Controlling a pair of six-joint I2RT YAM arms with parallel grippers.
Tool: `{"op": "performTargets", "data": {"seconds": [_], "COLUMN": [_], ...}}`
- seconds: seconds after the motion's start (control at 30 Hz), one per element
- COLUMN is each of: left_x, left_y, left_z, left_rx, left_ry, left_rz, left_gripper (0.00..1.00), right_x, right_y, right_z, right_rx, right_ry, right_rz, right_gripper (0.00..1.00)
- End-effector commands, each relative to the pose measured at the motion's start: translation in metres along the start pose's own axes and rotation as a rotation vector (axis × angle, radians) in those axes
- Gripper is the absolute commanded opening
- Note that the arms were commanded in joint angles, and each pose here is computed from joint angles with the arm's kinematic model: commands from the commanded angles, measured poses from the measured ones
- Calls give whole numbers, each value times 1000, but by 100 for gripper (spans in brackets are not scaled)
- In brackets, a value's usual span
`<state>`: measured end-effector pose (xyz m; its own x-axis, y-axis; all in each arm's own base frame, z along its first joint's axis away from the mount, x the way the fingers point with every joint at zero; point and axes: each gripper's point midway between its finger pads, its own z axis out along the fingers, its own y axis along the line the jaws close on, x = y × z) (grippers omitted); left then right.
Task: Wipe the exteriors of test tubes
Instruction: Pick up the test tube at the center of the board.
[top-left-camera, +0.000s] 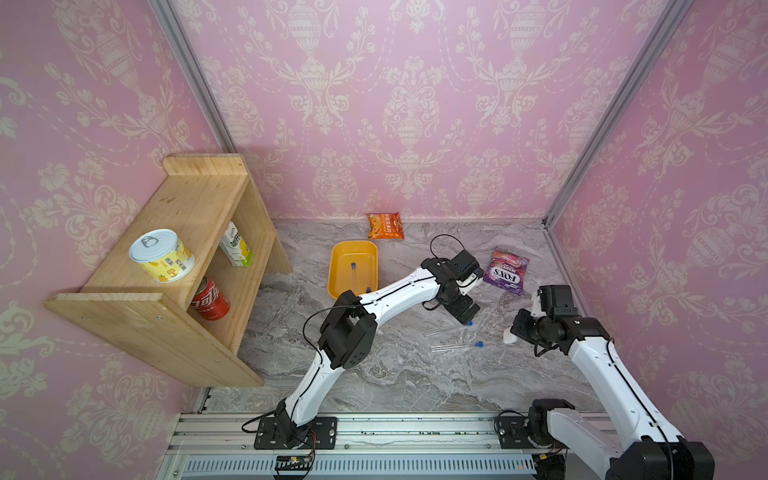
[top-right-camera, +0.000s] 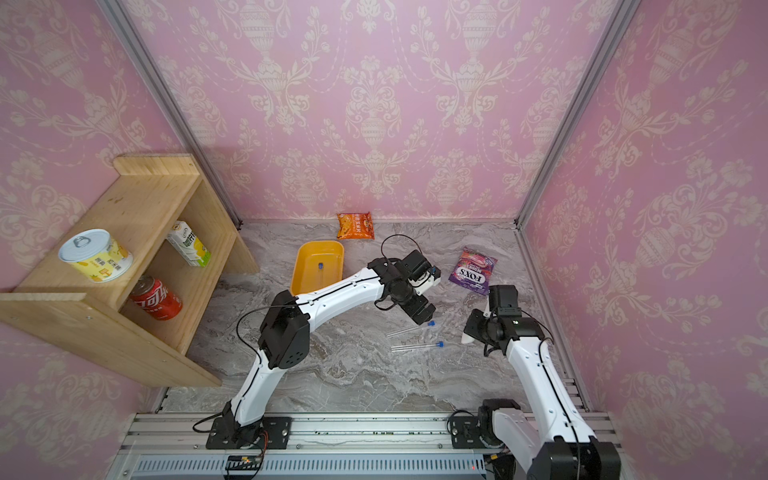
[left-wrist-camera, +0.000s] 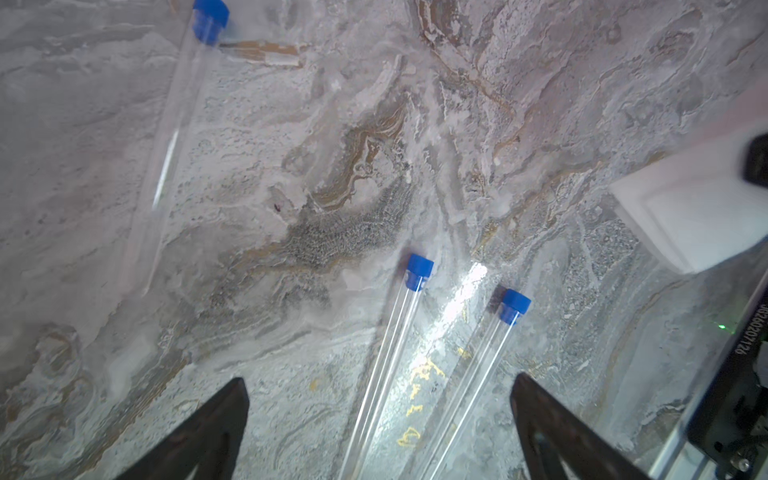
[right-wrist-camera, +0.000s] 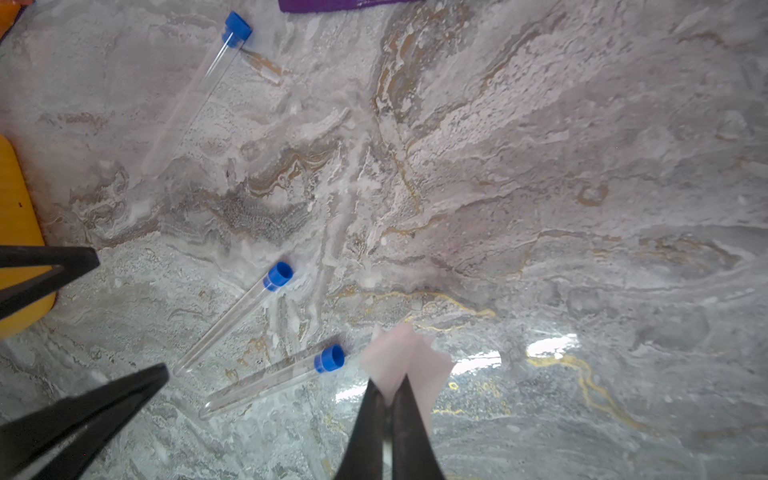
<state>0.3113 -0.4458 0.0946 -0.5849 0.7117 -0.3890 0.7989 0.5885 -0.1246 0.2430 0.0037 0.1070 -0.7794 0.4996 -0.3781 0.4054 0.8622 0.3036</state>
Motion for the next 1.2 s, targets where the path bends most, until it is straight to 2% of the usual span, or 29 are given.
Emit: {"op": "performTargets", "data": {"seconds": [0.0,0.2,0.5,0.8,1.17], "left_x": [18,9,5,9,5], "left_y": [-3,-13,-21,-22,-21], "left_z": [5,17,36,47,61], "left_rx": [-82,-122,-102,-81,-71], "left_ry": [118,127,162,192,172], "left_rz": [103,159,174,187,195], "left_gripper": [98,92,72,72,58], "right_x": [-11,-17,-17,-18,-18], "right_y": [-7,-13,-15,-14,-12], "right_z": [1,2,0,0,-1], "right_rx": [12,-17,-44,-63,-75], "right_ry": [-24,-34,-29,-32,-38], "right_rz": [29,82,91,91,88], "right_gripper": [0,0,0,0,0]}}
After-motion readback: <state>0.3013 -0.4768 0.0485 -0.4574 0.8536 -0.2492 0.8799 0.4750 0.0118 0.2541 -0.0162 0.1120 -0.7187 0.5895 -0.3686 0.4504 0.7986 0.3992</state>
